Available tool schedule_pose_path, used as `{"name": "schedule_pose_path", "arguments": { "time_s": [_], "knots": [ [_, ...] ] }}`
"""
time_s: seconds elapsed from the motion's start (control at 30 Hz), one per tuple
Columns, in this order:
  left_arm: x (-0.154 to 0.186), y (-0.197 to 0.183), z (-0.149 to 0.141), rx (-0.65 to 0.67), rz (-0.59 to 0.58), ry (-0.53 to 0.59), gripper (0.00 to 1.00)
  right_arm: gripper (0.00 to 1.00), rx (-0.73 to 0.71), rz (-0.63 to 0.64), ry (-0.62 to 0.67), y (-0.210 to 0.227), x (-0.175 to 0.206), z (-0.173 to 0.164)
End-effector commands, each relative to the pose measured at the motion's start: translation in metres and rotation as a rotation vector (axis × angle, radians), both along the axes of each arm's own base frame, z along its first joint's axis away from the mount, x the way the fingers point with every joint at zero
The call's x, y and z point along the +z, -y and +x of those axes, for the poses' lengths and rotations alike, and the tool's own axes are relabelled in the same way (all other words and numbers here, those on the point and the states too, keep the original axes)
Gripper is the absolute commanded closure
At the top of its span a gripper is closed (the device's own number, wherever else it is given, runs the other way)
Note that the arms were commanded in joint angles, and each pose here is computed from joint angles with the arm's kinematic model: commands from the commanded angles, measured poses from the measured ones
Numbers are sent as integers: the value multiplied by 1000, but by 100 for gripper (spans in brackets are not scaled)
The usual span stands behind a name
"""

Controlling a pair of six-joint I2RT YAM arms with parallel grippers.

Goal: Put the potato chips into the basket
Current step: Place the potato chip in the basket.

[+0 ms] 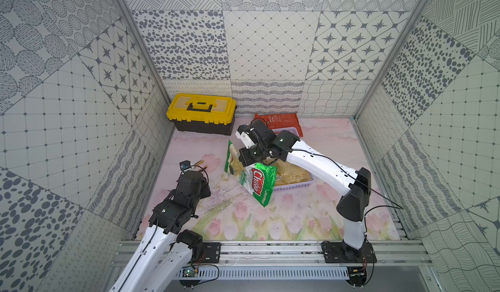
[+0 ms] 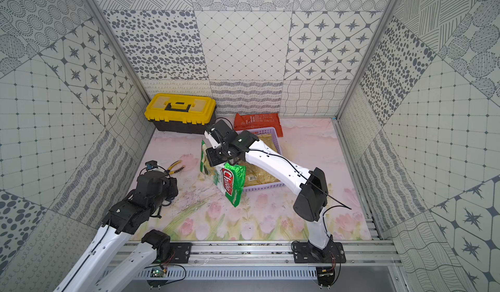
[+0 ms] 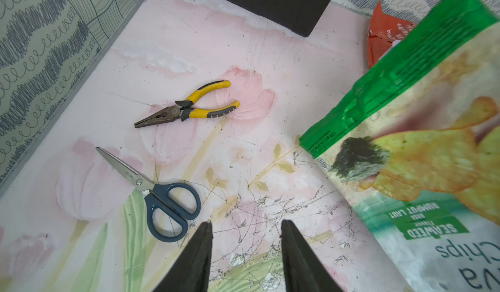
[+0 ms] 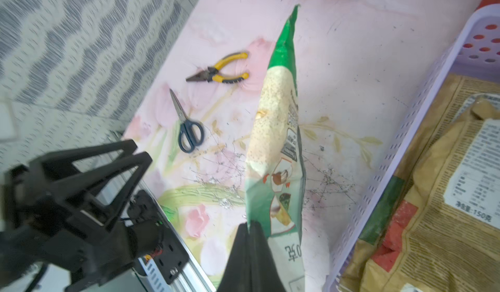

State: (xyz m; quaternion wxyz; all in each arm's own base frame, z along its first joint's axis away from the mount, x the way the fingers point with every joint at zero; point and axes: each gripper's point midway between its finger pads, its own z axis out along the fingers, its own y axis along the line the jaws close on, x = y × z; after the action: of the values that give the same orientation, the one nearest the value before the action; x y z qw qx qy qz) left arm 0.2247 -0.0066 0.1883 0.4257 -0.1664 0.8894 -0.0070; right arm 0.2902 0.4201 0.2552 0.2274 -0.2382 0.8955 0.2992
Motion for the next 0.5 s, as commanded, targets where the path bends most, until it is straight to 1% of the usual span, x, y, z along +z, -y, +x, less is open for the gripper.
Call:
{"name": "schedule_pose_path", "arguments": {
  "time_s": [0.0, 0.1, 0.23, 0.33, 0.47],
  "knots": [
    [5, -16, -5, 77, 31, 18, 54, 100, -97, 302, -12, 10, 67, 15],
    [7, -16, -5, 77, 25, 33, 54, 100, -194, 329, 25, 51, 83, 31],
    [6, -14, -5, 72, 22, 26, 54, 100, -313, 329, 51, 107, 86, 49],
    [5, -13, -4, 66, 17, 24, 55, 100, -382, 323, 59, 143, 82, 58],
    [3, -12, -4, 61, 13, 19, 54, 100, -435, 298, 48, 173, 66, 67]
  ]
}}
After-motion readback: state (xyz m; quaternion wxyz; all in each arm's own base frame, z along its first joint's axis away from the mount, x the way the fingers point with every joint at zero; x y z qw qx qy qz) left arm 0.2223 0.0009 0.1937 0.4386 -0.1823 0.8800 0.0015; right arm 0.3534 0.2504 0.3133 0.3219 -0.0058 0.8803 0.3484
